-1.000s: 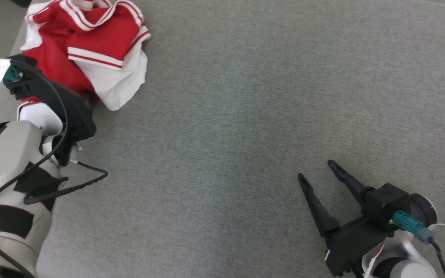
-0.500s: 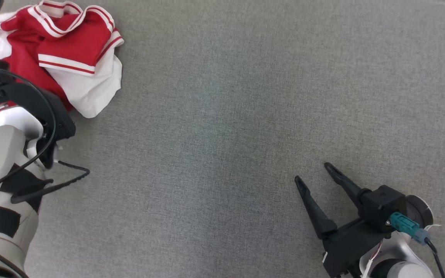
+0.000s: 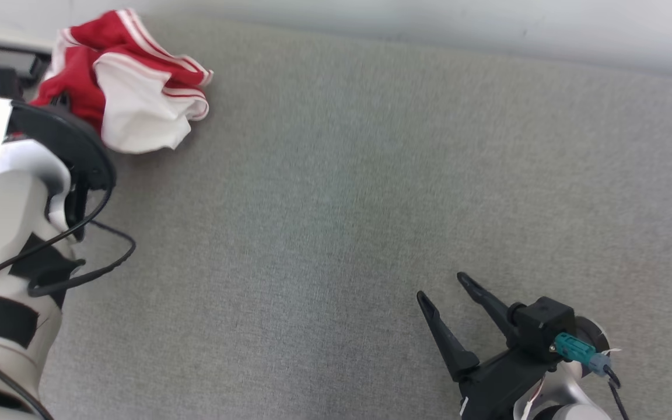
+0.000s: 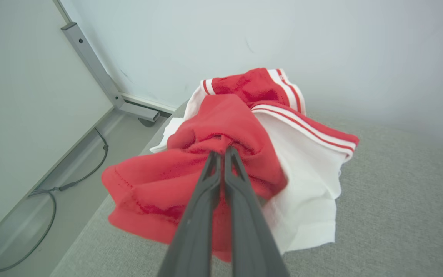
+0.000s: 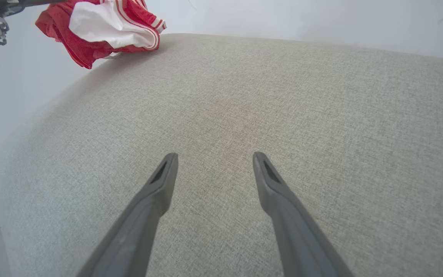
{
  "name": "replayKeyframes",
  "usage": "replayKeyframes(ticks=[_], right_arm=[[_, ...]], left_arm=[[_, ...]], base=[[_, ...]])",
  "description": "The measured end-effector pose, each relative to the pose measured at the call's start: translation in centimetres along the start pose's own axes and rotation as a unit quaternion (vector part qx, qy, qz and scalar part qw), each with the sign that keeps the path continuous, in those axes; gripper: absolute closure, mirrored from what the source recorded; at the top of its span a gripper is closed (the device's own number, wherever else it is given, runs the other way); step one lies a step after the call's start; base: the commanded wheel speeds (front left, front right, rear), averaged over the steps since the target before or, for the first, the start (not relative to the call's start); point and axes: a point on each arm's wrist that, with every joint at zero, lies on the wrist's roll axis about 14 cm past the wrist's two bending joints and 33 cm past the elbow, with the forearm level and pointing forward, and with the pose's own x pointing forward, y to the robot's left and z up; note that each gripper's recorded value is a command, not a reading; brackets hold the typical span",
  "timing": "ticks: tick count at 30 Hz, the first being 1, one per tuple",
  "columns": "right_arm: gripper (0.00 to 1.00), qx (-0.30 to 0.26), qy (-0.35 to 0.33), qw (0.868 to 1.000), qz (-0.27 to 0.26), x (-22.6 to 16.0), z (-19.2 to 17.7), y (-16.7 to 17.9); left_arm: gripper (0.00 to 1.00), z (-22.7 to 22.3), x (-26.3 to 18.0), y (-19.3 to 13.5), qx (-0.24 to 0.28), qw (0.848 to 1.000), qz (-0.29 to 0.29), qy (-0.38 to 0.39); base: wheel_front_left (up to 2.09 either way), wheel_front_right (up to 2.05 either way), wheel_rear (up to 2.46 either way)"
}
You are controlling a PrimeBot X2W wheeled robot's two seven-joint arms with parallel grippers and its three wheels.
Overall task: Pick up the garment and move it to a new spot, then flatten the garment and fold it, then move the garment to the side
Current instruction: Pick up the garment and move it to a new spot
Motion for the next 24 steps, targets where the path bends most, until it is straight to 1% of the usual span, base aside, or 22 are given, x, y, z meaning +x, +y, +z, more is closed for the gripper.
replayKeyframes(ticks=[3, 7, 10, 13, 15, 19, 24], right_arm=[[0.0, 0.002, -0.016, 1.0, 0.002, -0.7, 0.7, 0.6], [0.0, 0.002, -0.036, 0.999, 0.001, -2.0, 1.6, 1.4], [0.0, 0.003, -0.053, 0.999, -0.002, -3.1, 2.3, 1.7], [0.0, 0.007, -0.076, 0.997, -0.006, -4.2, 3.3, 1.9], [0.0, 0.008, -0.088, 0.996, -0.012, -5.1, 3.8, 1.9], [0.0, 0.009, -0.11, 0.993, -0.033, -6.7, 4.5, 1.2], [0.0, 0.015, -0.134, 0.989, -0.064, -8.8, 5.1, -0.1]], left_arm=[[1.0, 3.6, -1.1, -1.4, 0.013, 0.998, -0.024, -0.051], [1.0, 7.7, -3.2, -3.9, 0.039, 0.991, -0.064, -0.108], [1.0, 10.3, -5.1, -6.2, 0.052, 0.983, -0.097, -0.144], [1.0, 12.9, -7.3, -9.1, 0.059, 0.972, -0.137, -0.181], [1.0, 14.6, -8.7, -11.4, 0.068, 0.962, -0.166, -0.205], [1.0, 17.9, -11.7, -16.7, 0.09, 0.935, -0.228, -0.256], [1.0, 21.0, -15.4, -22.8, 0.099, 0.9, -0.297, -0.303]], base=[[0.0, 0.0, 0.0], [0.0, 0.0, 0.0], [0.0, 0.0, 0.0], [0.0, 0.0, 0.0], [0.0, 0.0, 0.0], [0.0, 0.0, 0.0], [0.0, 0.0, 0.0]])
